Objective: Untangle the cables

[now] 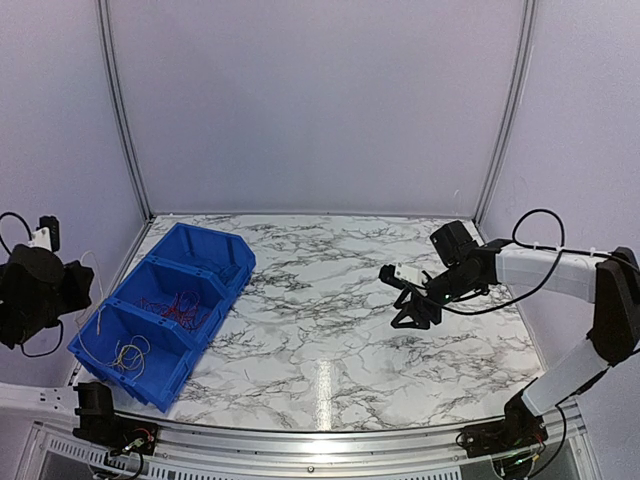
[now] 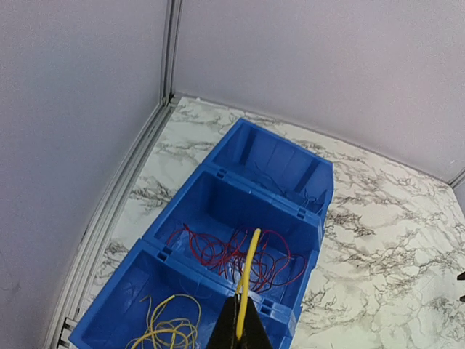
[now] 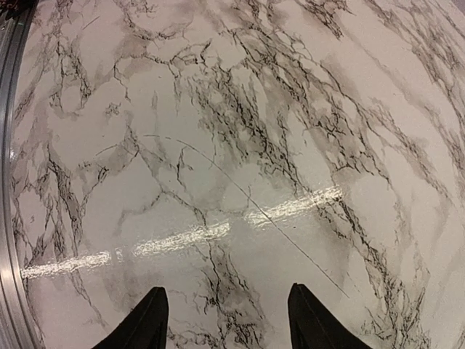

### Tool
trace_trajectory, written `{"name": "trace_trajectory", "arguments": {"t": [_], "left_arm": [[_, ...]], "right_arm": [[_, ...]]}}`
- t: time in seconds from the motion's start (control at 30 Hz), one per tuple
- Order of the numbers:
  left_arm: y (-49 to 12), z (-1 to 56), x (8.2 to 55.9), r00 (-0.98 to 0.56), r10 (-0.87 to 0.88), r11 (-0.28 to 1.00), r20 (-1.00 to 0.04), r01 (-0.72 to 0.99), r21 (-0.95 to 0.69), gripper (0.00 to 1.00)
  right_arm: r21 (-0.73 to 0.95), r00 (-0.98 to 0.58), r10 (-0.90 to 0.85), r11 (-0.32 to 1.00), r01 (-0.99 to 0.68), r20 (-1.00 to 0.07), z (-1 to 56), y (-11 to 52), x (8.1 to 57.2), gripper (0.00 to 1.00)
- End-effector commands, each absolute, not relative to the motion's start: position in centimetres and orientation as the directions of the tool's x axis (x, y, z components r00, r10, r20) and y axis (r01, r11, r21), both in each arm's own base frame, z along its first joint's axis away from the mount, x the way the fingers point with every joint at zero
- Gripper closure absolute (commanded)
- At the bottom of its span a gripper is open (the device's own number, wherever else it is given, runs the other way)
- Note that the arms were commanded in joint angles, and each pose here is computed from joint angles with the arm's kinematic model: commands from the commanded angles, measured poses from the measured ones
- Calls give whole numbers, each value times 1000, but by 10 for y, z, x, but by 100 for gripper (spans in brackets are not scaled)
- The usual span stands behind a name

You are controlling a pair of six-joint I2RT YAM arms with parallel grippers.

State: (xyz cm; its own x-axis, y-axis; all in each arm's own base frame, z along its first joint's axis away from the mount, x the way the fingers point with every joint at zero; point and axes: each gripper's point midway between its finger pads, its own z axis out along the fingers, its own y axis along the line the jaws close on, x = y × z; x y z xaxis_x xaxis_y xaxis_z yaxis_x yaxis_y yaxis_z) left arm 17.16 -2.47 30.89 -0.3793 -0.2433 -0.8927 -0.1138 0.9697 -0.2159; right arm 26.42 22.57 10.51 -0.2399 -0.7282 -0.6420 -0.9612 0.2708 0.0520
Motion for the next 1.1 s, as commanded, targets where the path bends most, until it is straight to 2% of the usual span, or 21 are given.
{"name": "trace_trajectory", "arguments": {"t": [0.0, 0.17, 0.43, 0.53, 0.6, 0.77, 0.87, 0.97, 1.07], "left_arm": [[-23, 256, 159, -502, -353, 933, -790, -246, -261, 100], [-18, 226, 150, -541, -412, 906, -733, -329, -267, 100], [-21, 196, 145, -564, -452, 888, -691, -356, -290, 100], [-21, 202, 148, -551, -439, 894, -710, -347, -284, 69], [-22, 208, 150, -550, -419, 903, -723, -335, -269, 57], [-29, 222, 157, -549, -350, 930, -759, -303, -210, 48], [-41, 238, 169, -535, -241, 962, -809, -239, -129, 42], [-75, 266, 190, -493, -78, 996, -867, -85, -41, 35], [-101, 291, 208, -416, 58, 998, -908, -7, 67, 27]], "right_arm": [[47, -224, -749, 250, -967, -624, 102, 229, 262, 43], [48, -216, -764, 236, -971, -609, 97, 232, 259, 43], [48, -206, -773, 222, -974, -600, 94, 235, 255, 43], [52, -206, -775, 219, -974, -597, 93, 235, 254, 43], [50, -205, -777, 219, -975, -595, 93, 235, 254, 43], [46, -206, -776, 223, -974, -596, 95, 235, 255, 43], [31, -207, -763, 239, -971, -612, 106, 237, 259, 44], [-21, -190, -725, 271, -962, -662, 137, 238, 272, 44], [-113, -180, -656, 378, -919, -733, 183, 225, 301, 43]]}}
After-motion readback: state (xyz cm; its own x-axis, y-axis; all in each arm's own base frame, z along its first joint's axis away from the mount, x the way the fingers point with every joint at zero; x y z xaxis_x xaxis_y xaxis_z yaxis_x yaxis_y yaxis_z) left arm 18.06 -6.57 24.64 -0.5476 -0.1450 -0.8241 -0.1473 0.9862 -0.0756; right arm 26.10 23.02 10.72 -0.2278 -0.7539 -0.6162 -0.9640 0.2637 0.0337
